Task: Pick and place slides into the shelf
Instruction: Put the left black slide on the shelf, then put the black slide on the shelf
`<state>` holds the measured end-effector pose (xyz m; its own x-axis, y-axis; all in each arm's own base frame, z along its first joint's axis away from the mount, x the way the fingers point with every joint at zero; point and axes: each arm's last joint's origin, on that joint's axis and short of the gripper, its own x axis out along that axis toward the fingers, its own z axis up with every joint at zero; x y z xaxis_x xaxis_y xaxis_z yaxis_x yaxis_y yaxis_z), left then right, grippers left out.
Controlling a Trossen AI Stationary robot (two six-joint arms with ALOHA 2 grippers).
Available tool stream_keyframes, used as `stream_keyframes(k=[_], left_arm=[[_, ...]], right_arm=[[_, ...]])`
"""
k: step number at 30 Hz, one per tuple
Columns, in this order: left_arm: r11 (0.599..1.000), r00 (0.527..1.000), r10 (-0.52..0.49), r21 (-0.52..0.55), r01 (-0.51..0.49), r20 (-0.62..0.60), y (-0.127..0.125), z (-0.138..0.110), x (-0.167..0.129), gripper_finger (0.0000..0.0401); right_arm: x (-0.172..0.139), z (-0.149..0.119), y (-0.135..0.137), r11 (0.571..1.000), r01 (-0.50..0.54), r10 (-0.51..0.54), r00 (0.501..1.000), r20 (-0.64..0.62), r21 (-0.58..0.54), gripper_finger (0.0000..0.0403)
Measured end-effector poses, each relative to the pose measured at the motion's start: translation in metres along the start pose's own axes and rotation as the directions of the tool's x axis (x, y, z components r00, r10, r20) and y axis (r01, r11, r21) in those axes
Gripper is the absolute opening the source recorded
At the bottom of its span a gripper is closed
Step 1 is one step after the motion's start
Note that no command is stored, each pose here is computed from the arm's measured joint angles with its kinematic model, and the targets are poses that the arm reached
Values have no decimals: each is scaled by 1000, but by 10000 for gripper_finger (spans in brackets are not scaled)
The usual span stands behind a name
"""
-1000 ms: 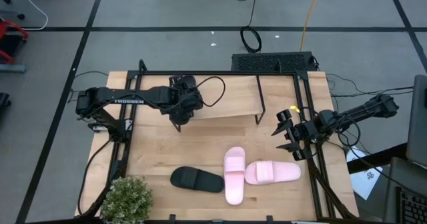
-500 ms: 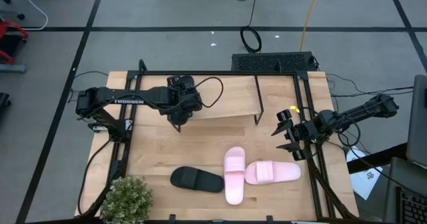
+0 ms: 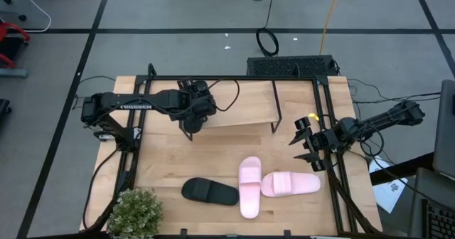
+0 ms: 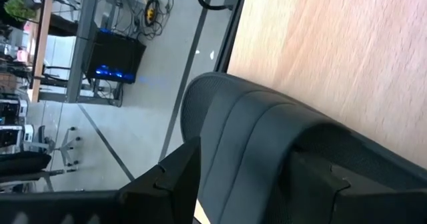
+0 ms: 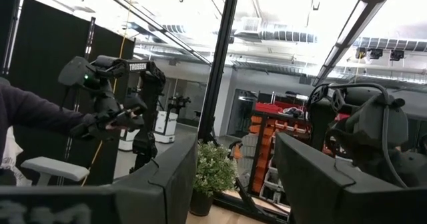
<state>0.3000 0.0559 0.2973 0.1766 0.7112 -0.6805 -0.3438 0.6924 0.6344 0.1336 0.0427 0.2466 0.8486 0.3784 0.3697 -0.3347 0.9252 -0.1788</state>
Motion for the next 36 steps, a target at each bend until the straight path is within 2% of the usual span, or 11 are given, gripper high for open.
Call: stream_keyframes(k=[22, 29, 32, 36], left_arm=[[1000, 999, -20, -6, 20, 34, -7, -1, -13, 186], [999, 997, -40, -14, 41, 73, -1, 3, -38, 186], [994, 985, -98, -29, 103, 140, 2, 10, -63, 186], [965, 938, -258, 10, 263, 230, -10, 14, -99, 186]], right_arm=[[0, -3, 0, 1000, -5, 5, 999, -35, 5, 192], [0, -3, 0, 1000, -4, 5, 999, -34, 4, 192], [0, -3, 0, 1000, -5, 5, 999, -34, 4, 192], [0, -4, 1, 1000, -5, 5, 999, -37, 5, 192]])
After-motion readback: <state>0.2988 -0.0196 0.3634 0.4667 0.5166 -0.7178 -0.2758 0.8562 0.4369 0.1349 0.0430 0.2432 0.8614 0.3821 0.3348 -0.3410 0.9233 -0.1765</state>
